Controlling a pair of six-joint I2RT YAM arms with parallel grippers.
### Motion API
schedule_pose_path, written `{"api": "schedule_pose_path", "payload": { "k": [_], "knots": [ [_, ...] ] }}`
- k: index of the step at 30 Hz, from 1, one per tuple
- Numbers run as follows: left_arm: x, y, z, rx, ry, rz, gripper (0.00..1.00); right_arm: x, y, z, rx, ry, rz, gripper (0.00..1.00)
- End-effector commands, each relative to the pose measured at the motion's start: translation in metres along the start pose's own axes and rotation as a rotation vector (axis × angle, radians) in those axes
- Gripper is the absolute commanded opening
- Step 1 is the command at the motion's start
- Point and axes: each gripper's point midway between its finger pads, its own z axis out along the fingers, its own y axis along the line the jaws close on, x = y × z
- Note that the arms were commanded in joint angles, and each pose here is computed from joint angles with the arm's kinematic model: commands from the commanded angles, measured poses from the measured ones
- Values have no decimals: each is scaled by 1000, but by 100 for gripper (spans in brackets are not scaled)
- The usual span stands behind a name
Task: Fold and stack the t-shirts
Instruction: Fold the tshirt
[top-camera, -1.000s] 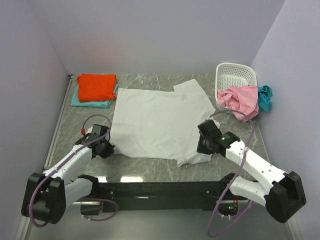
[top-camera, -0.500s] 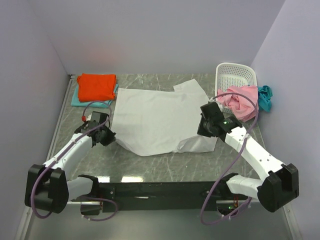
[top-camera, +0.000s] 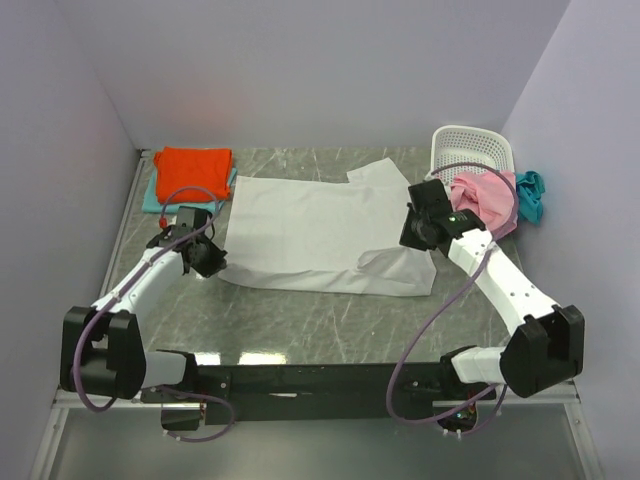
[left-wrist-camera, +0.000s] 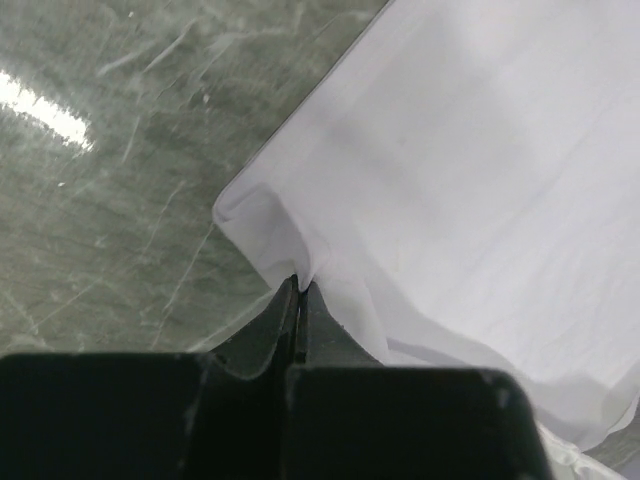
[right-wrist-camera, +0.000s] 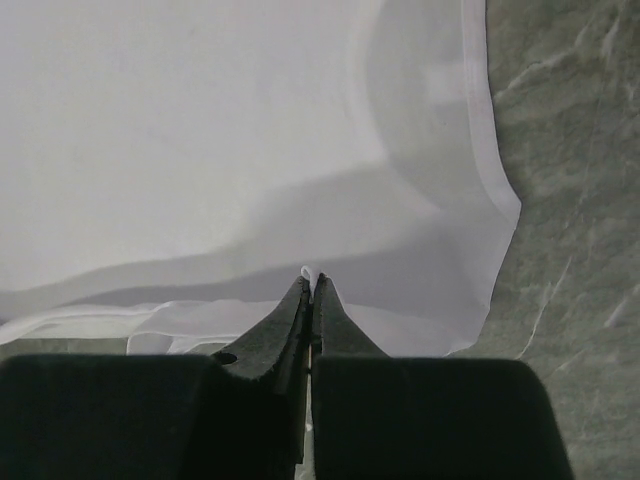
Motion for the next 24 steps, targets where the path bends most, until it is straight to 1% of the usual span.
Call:
{"api": "schedule_pose_path", "payload": {
  "k": [1, 7, 13, 18, 24],
  "knots": [
    [-19, -22, -6, 52, -32, 18, 1, -36, 11, -7, -33, -92, -14, 0],
    [-29, -26, -4, 49, -47, 18, 1, -59, 15, -1, -25, -115, -33, 0],
    [-42, -29, -3, 41, -103, -8, 1, -72, 14, 9, -3, -109, -40, 0],
    [-49, -43, 1, 73, -108, 12, 1, -73, 12, 18, 7, -92, -39, 0],
    [-57, -51, 12, 53, -106, 30, 1, -72, 9, 29, 20, -64, -41, 0]
  ]
}}
